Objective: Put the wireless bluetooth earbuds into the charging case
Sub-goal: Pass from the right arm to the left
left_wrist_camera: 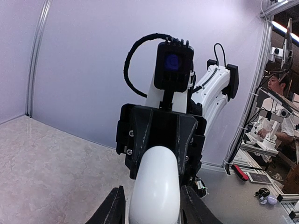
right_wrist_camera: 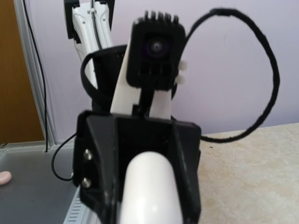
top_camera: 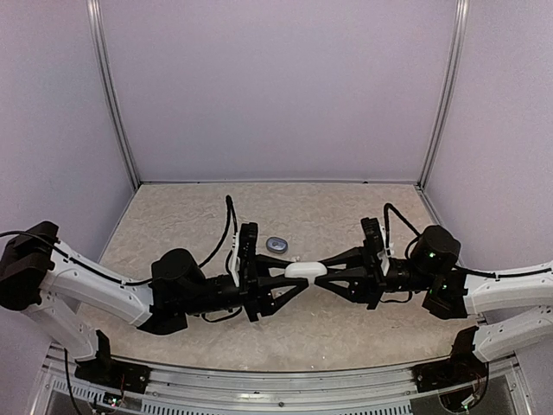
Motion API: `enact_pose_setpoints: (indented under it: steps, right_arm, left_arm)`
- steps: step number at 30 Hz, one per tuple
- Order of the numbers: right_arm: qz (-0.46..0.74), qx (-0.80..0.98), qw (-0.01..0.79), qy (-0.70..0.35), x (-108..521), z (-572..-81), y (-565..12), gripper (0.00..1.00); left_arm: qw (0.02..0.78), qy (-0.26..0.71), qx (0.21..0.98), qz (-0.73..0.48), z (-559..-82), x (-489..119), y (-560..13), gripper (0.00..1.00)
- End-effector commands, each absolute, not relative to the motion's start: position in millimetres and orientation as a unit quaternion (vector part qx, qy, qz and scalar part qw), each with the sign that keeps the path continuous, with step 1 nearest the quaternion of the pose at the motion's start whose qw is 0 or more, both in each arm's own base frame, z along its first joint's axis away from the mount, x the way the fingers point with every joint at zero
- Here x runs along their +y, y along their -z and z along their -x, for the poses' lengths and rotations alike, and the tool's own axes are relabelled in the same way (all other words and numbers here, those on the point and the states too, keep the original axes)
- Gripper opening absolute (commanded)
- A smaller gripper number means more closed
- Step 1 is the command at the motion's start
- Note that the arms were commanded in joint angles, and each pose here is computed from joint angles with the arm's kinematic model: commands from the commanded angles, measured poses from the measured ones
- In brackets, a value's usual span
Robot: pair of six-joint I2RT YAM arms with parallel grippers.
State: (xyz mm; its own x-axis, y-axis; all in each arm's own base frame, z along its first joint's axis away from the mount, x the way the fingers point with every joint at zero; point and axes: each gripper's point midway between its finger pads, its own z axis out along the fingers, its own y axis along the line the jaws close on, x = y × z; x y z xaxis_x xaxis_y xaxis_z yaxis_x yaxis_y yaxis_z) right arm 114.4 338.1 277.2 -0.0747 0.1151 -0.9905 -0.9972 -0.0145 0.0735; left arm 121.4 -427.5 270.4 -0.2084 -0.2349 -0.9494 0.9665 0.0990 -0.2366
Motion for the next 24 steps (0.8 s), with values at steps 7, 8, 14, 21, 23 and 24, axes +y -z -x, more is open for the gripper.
enact_pose_setpoints:
  steps: [7, 8, 14, 21, 23, 24]
  right_arm:
    - [0.443, 0.459, 0.533, -0.557, 338.0, -111.9, -299.5, 0.0]
    - [0.443, 0.459, 0.532, -0.557, 338.2, -111.9, -298.9, 0.0]
    - [0.444, 0.459, 0.528, -0.559, 337.9, -110.6, -297.2, 0.0]
    - [0.443, 0.457, 0.53, -0.56, 336.9, -109.8, -298.5, 0.0]
    - [0.444, 0.459, 0.527, -0.56, 337.4, -109.9, -296.8, 0.02]
    - [0.443, 0.464, 0.526, -0.559, 337.5, -111.0, -295.7, 0.09]
  left_arm:
    - [0.538, 0.586, 0.515, -0.32, -122.7, -429.2, -275.1, 0.42]
    - [0.539, 0.586, 0.514, -0.319, -122.5, -428.9, -275.8, 0.42]
    - [0.54, 0.584, 0.514, -0.319, -123.2, -428.7, -275.7, 0.37]
    - [0.538, 0.588, 0.509, -0.325, -119.9, -429.3, -275.7, 0.27]
    - [0.538, 0.589, 0.503, -0.331, -117.2, -428.5, -276.6, 0.23]
    - [0.538, 0.589, 0.5, -0.337, -115.5, -428.2, -276.5, 0.2]
